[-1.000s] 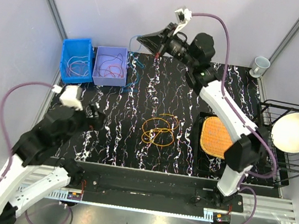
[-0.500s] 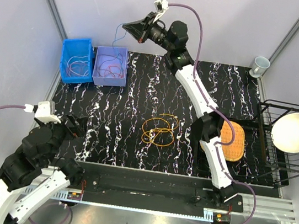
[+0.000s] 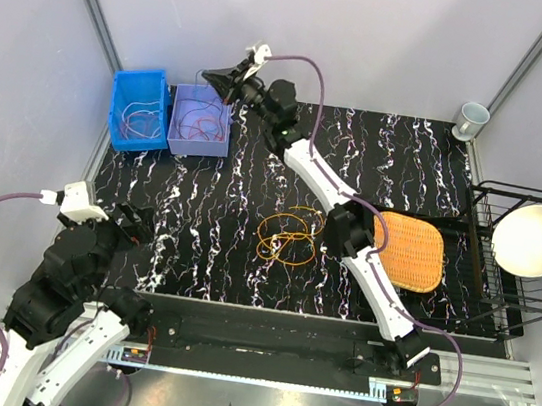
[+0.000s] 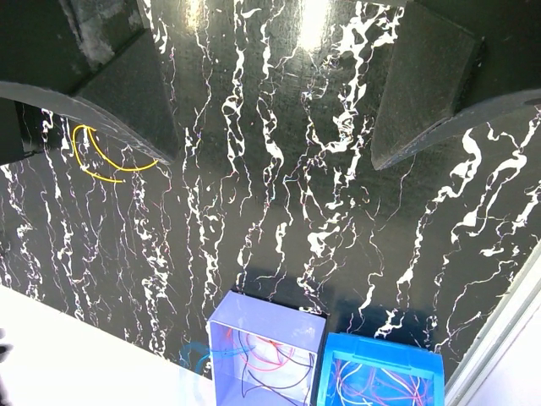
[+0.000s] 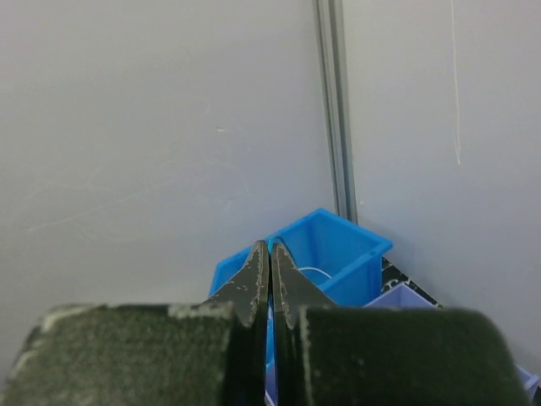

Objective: Untangle the cables

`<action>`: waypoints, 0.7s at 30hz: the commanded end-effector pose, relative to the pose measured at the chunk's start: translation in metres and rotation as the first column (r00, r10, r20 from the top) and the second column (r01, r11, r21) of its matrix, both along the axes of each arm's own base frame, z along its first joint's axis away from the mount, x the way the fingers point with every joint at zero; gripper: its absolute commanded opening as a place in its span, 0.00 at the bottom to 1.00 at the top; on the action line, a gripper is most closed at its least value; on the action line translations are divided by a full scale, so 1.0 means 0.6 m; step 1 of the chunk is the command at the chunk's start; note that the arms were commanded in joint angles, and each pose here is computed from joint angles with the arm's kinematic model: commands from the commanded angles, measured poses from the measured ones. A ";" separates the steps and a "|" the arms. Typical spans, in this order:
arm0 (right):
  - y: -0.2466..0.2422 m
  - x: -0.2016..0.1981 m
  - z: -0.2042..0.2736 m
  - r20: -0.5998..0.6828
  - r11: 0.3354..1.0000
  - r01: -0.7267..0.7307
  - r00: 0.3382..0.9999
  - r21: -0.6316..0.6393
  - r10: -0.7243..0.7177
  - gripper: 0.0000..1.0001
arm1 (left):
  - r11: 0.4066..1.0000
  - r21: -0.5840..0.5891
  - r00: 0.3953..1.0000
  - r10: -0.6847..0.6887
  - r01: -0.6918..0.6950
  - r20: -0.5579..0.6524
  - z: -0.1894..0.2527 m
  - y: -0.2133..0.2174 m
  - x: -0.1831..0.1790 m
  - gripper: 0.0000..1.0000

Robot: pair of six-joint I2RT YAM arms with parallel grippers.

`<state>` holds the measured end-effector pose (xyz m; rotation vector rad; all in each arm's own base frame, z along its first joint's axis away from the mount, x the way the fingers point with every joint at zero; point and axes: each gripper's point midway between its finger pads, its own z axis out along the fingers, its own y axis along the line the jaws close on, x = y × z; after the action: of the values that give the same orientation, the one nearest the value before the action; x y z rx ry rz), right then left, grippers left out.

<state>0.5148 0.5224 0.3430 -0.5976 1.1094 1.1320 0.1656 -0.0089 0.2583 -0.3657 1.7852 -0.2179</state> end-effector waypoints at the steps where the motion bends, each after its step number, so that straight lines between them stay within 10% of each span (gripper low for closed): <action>1: -0.012 0.018 0.023 0.095 0.993 0.088 0.991 0.074 -0.095 0.00 | 1.000 -0.005 0.999 -0.018 0.018 0.032 0.014 -0.008 0.010 0.99; 21: -0.001 0.089 -0.157 -0.200 0.978 0.207 0.959 0.011 -0.201 0.01 | 1.000 0.000 1.000 -0.014 0.014 0.021 0.010 -0.009 0.015 0.99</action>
<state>0.5597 0.5327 0.2116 -0.4758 1.3405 1.0186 0.1671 -0.0085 0.2560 -0.3727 1.7894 -0.2122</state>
